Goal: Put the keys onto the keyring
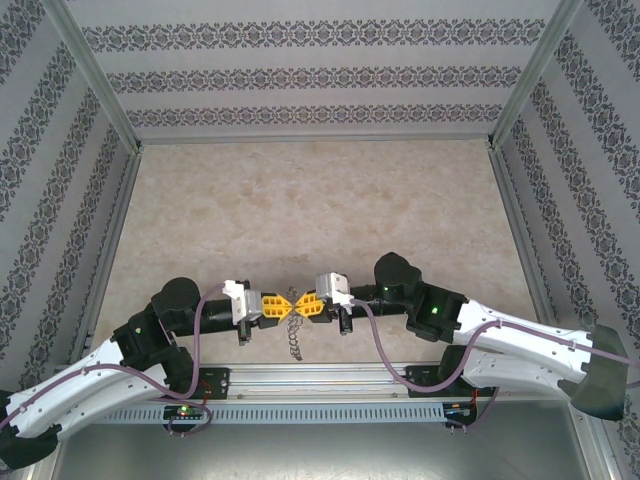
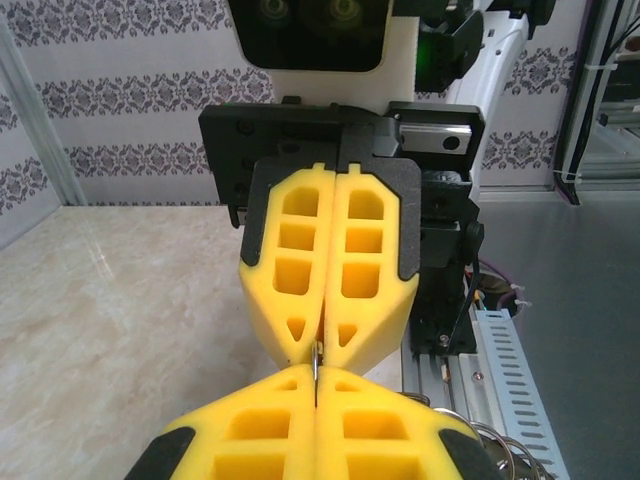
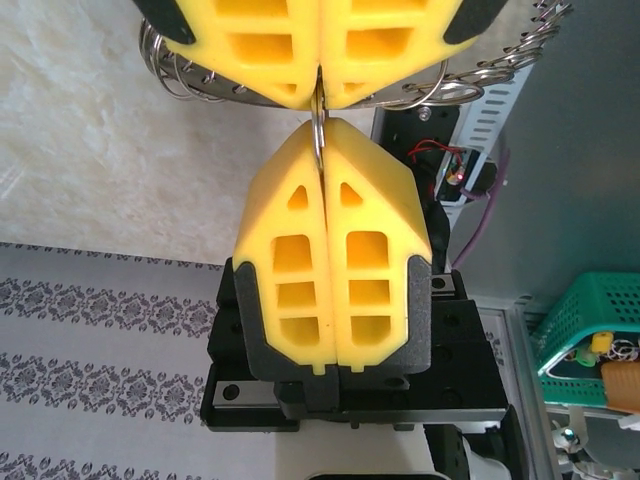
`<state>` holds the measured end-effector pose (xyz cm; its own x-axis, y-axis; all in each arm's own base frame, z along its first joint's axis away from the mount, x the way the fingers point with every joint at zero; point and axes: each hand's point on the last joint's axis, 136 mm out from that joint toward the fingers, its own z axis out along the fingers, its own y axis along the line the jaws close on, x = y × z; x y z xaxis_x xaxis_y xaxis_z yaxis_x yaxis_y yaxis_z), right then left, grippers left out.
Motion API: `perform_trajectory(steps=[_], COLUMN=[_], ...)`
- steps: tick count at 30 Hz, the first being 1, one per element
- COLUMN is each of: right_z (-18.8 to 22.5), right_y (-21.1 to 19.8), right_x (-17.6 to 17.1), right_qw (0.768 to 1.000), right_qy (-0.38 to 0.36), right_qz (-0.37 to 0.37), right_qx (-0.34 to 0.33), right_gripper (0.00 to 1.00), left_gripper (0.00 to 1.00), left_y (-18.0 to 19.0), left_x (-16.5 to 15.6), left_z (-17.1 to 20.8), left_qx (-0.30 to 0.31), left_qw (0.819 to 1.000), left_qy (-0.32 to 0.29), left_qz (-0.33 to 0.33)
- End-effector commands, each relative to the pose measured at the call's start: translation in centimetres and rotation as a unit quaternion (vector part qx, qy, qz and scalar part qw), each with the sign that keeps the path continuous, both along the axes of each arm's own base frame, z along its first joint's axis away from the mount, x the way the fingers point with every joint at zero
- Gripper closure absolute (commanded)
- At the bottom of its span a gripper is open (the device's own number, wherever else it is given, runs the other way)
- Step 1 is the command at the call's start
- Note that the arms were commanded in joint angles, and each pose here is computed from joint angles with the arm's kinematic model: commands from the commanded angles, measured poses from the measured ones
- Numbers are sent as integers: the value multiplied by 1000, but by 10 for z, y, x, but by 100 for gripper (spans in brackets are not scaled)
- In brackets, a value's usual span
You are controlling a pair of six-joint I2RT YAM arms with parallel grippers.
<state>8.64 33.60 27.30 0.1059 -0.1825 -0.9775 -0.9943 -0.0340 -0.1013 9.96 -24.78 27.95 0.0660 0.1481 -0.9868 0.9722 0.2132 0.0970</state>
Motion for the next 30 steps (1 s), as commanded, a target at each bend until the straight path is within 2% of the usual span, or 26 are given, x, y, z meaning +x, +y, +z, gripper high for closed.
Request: perform_trajectory(steps=[1,3,5,8,14,16,18,21,24,30], right_z=[18,14,10,8,1,0,-1,0,7,9], right_y=[-5,-8,-10,-10,-5,-3,-3,-6,-8,-11], right_x=[7,11,12,13,13,13,11,7,4,-4], right_qw=[999,998,997,994,988,987,986,988,991,996], right_qy=[-32,-42,-47,-54,-45,-45,-43,-44,-42,-25], right_qz=[-22,-28,-30,-24,-8,-7,-6,-3,-4,2], right_qx=[-2,-33,-62,-97,-149,-155,-161,-151,-124,-88], right_gripper=[100,100,100,100,100,100,100,100,100,85], left_gripper=[96,88,84,83,82,84,100,100,100,100], left_y=[6,8,10,11,3,-1,-6,-8,-9,-13], left_x=[10,15,18,23,26,27,25,22,16,3], left_z=[7,-3,-13,-22,-28,-28,-26,-16,2,23], left_qx=[32,76,116,160,184,177,163,122,50,-40], left_qw=[999,996,992,985,981,983,986,992,998,999], left_qy=[-10,4,15,19,19,19,20,17,7,-4], left_qz=[35,48,56,64,53,47,39,38,29,-5])
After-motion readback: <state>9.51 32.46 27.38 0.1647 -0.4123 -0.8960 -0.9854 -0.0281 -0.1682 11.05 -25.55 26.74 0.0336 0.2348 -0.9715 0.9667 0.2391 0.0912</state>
